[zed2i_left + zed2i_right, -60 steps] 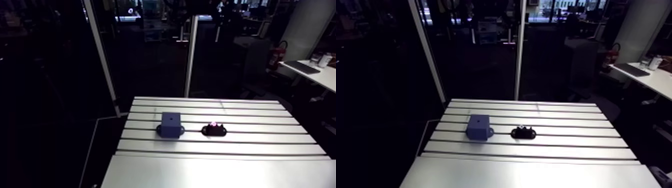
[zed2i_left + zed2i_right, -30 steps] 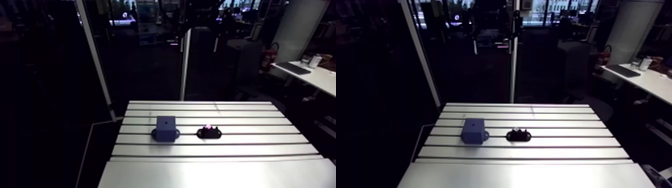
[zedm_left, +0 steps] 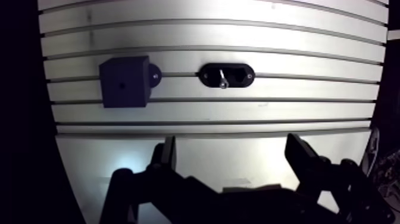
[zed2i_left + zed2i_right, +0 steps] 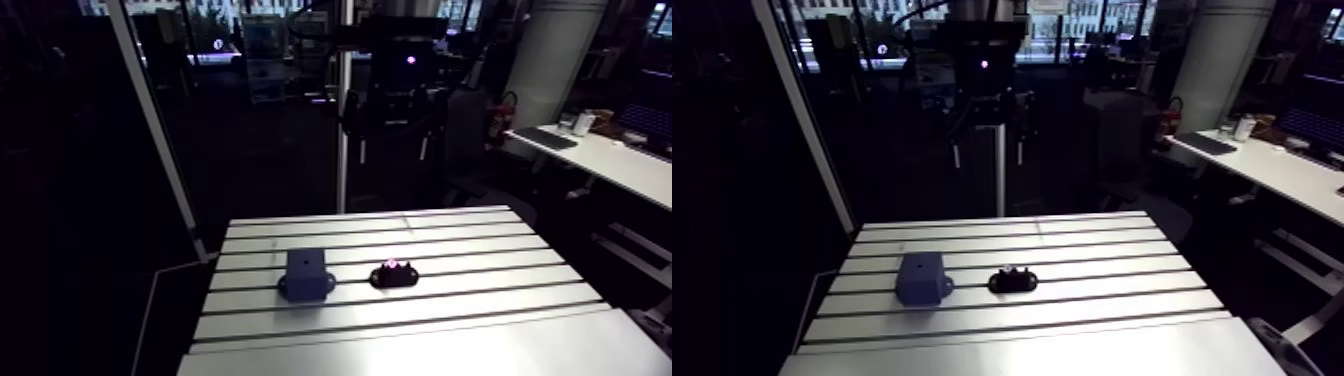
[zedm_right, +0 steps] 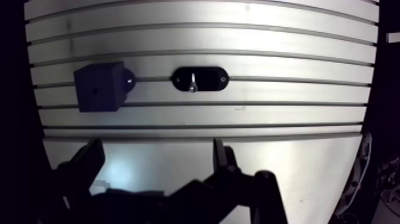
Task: Pick up the M10 bolt and insert it into the hole until fully seated.
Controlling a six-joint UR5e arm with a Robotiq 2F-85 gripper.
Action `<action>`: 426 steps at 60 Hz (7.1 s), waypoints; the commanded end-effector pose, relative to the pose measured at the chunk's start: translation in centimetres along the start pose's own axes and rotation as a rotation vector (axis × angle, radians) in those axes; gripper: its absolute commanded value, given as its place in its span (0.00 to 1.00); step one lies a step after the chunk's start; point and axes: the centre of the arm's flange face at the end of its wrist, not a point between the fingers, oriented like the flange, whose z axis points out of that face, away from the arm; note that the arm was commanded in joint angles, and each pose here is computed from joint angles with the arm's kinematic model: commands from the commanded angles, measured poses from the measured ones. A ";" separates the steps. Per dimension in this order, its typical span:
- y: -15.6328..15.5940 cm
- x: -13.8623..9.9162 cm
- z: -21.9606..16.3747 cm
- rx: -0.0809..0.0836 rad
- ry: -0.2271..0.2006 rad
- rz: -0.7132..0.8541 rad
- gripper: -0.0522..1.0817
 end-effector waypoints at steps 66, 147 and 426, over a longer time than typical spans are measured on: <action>4.0 0.6 15.4 0.025 0.006 0.032 0.06; 2.8 0.5 19.7 0.037 -0.066 0.012 0.42; 2.5 0.7 22.1 0.024 -0.086 -0.001 0.61</action>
